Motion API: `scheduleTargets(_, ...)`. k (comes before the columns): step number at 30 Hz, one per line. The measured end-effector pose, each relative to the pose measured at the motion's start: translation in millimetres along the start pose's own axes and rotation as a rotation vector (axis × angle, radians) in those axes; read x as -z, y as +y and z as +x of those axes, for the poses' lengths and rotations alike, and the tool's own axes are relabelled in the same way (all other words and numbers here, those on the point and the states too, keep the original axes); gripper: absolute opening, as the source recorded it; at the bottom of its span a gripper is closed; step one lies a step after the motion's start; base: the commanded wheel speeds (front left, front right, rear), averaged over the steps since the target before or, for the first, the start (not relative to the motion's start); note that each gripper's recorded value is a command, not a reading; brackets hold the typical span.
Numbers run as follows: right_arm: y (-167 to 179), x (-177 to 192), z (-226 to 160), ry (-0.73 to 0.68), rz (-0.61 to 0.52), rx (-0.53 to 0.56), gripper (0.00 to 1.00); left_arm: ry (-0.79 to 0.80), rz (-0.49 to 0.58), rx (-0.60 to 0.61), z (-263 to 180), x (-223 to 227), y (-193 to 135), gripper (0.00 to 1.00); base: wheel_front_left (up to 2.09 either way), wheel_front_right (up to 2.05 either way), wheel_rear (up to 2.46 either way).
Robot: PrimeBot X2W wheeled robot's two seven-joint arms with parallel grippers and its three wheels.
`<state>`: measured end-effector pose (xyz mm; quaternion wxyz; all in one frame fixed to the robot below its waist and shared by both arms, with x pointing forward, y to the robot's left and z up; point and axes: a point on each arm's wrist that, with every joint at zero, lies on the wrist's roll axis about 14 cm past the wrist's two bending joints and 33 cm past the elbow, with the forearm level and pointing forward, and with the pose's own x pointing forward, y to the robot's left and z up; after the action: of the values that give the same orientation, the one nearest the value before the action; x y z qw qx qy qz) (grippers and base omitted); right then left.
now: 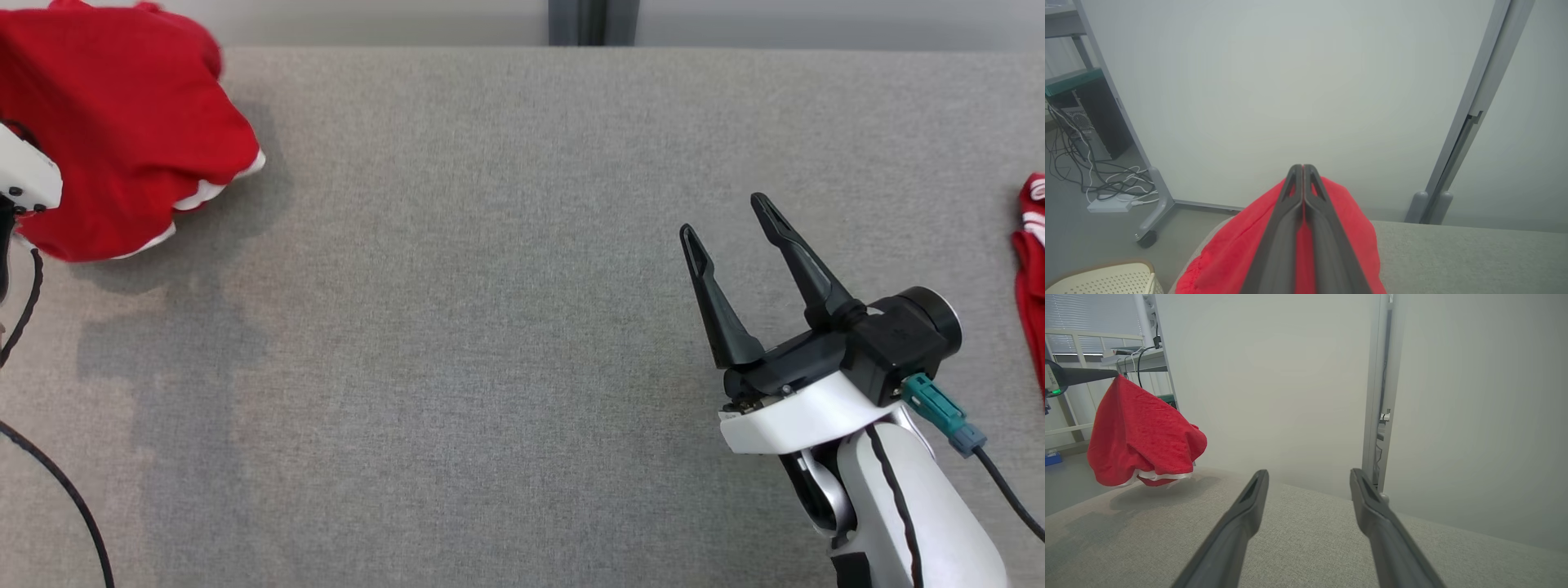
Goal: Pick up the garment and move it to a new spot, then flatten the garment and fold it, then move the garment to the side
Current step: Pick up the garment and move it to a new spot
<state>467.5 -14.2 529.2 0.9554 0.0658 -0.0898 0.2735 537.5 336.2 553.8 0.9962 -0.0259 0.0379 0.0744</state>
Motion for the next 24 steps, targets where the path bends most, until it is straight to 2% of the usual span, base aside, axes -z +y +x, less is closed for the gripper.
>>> scheduleTargets(5, 0, -23, -9, -0.038, -0.015, 0.022, 1.00, -0.160, 0.001, 0.084, -13, -46, -24, 0.00, 0.00, 0.00, 0.00)
scheduleTargets(11, -6, -49, -25, -0.083, -0.040, 0.065, 1.00, -0.276, -0.018, 0.268, -34, -84, -88, 0.00, 0.00, 0.00, 0.00)
scheduleTargets(22, -43, -79, -60, -0.135, -0.090, 0.206, 1.00, -0.237, -0.080, 0.629, -85, -67, -236, 0.00, 0.00, 0.00, 0.00)
scheduleTargets(23, -43, -79, -60, -0.135, -0.090, 0.206, 1.00, -0.237, -0.080, 0.629, -85, -67, -236, 0.00, 0.00, 0.00, 0.00)
scheduleTargets(24, -48, -81, -63, -0.137, -0.095, 0.224, 1.00, -0.226, -0.084, 0.660, -91, -62, -249, 0.00, 0.00, 0.00, 0.00)
